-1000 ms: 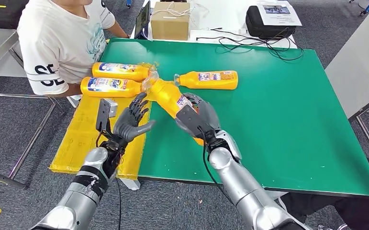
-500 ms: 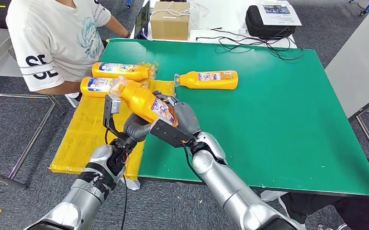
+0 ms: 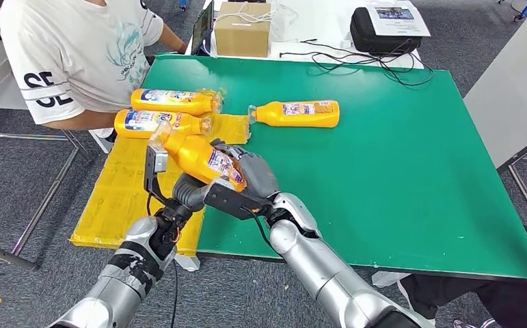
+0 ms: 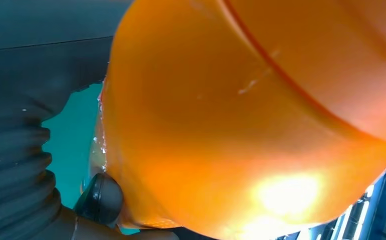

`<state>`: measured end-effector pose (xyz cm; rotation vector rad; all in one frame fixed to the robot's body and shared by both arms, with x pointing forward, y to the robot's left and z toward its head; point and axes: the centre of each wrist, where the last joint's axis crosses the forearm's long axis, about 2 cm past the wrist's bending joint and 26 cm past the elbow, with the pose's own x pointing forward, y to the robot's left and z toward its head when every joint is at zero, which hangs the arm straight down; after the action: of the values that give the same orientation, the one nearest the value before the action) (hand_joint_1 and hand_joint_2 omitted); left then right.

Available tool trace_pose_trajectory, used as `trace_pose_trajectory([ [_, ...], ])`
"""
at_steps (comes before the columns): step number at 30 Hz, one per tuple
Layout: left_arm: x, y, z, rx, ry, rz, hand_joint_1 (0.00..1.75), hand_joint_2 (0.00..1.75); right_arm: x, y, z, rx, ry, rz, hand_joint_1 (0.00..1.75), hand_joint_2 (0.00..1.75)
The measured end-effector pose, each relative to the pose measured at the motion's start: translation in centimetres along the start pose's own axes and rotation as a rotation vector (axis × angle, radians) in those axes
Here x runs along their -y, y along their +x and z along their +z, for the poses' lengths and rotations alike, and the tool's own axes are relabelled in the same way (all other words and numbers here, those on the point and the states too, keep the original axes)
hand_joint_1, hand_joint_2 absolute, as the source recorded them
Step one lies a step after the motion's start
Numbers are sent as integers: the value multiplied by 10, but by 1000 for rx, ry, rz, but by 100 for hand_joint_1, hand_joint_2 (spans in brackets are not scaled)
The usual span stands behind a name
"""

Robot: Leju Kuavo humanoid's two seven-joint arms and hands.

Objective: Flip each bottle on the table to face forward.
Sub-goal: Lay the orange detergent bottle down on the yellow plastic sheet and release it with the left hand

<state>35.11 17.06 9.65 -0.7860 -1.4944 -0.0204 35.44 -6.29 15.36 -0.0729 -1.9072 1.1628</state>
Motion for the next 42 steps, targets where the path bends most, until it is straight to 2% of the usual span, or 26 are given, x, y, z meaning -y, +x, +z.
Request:
trace_pose_trajectory([
  [1, 0, -1, 1, 6, 2, 2, 175, 175, 0, 0, 0, -2, 8, 0, 39, 175],
  [2, 0, -1, 3, 15, 5, 5, 175, 175, -1, 0, 0, -6, 17, -1, 3, 175],
  [3, 1, 0, 3, 27, 8, 8, 175, 175, -2, -1, 0, -12, 28, -2, 0, 175],
  [10, 6, 9, 3, 95, 35, 43, 175, 175, -15, -4, 8, -40, 64, -21, 0, 175],
  [26, 9, 14, 7, 146, 64, 95, 175, 175, -10, -2, 8, -23, 11, -47, 0, 175],
  [34, 6, 19, 6, 190, 122, -6, 175, 175, -1, -4, 13, -49, -133, -134, 0, 175],
  [37, -5, 29, 5, 238, 195, -91, 175, 175, 11, -11, 19, -84, -236, -220, 0, 175],
  [42, -53, 67, 6, 334, 372, -297, 175, 175, 38, -29, 31, -129, -380, -330, 0, 175],
])
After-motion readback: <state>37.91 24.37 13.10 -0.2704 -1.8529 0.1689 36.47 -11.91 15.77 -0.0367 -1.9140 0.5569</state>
